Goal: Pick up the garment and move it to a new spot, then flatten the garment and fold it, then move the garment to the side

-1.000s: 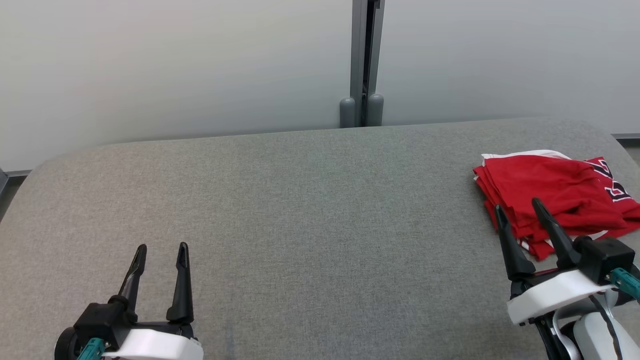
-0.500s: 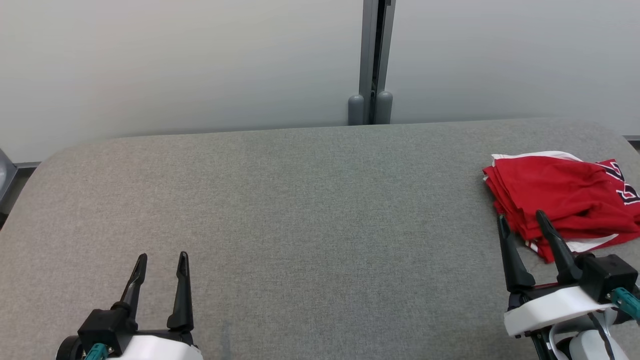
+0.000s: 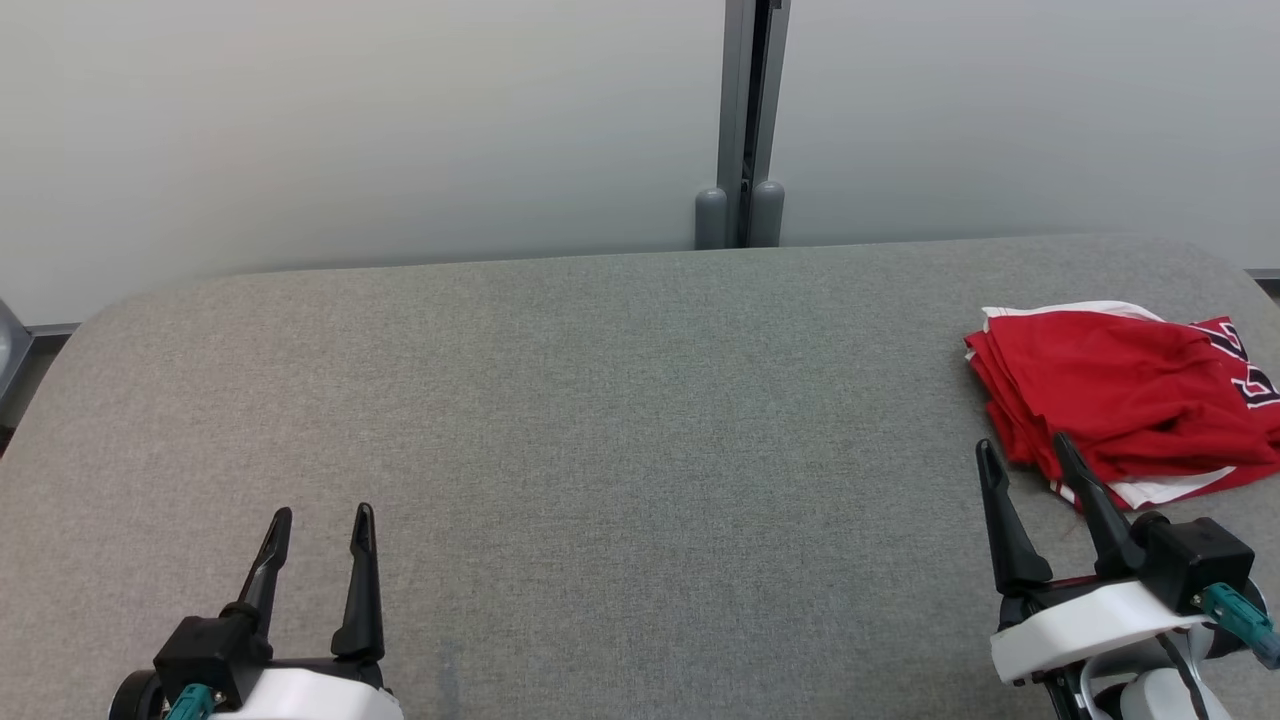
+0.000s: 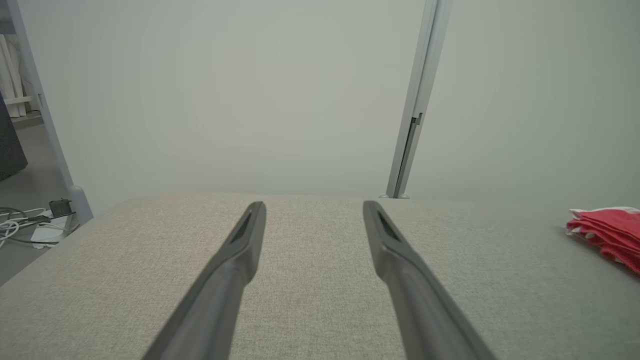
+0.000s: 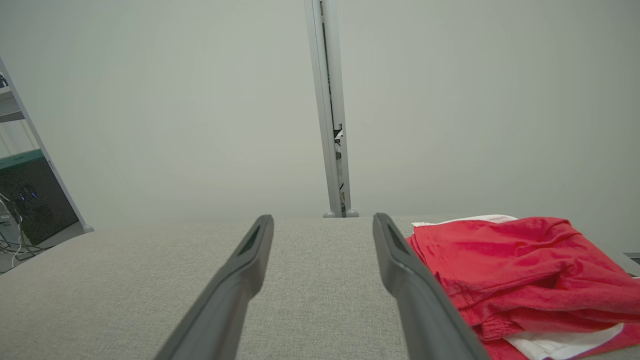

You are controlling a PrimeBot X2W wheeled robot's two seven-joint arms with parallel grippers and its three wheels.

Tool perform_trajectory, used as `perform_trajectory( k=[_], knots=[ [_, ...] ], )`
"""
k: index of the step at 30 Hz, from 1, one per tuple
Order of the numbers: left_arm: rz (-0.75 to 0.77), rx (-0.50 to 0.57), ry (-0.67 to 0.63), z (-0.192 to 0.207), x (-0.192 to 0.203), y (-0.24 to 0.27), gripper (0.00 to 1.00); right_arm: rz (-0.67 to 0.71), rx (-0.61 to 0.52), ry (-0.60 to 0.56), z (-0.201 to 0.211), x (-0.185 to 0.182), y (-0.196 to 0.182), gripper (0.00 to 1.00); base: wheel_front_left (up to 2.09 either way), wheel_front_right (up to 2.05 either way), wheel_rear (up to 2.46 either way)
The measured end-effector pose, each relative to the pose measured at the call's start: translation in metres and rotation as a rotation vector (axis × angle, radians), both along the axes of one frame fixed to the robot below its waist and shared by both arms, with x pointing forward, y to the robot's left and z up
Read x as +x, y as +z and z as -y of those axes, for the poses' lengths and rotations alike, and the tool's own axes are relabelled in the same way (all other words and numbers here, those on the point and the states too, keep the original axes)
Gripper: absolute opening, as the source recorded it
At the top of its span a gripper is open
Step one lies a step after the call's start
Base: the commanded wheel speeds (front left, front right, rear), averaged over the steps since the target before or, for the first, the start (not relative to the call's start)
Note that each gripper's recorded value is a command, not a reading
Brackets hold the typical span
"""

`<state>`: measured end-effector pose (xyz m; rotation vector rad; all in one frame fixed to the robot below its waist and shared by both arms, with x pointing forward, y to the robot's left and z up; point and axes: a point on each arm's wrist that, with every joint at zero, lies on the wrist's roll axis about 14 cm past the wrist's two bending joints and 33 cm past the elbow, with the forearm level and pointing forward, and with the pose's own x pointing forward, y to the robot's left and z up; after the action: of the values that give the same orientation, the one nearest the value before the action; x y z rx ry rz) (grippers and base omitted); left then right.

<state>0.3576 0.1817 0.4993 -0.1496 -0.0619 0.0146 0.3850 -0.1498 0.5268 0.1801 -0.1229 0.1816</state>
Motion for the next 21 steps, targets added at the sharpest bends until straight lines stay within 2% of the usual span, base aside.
perform_trajectory(
  k=[21],
  knots=[
    [0.006, 0.001, -0.008, 0.0019, 0.0009, 0.0019, 1.0, -0.016, 0.0, 0.009, -0.003, -0.0017, -0.0045, 1.0, 0.0, 0.0, 0.0]
  ],
)
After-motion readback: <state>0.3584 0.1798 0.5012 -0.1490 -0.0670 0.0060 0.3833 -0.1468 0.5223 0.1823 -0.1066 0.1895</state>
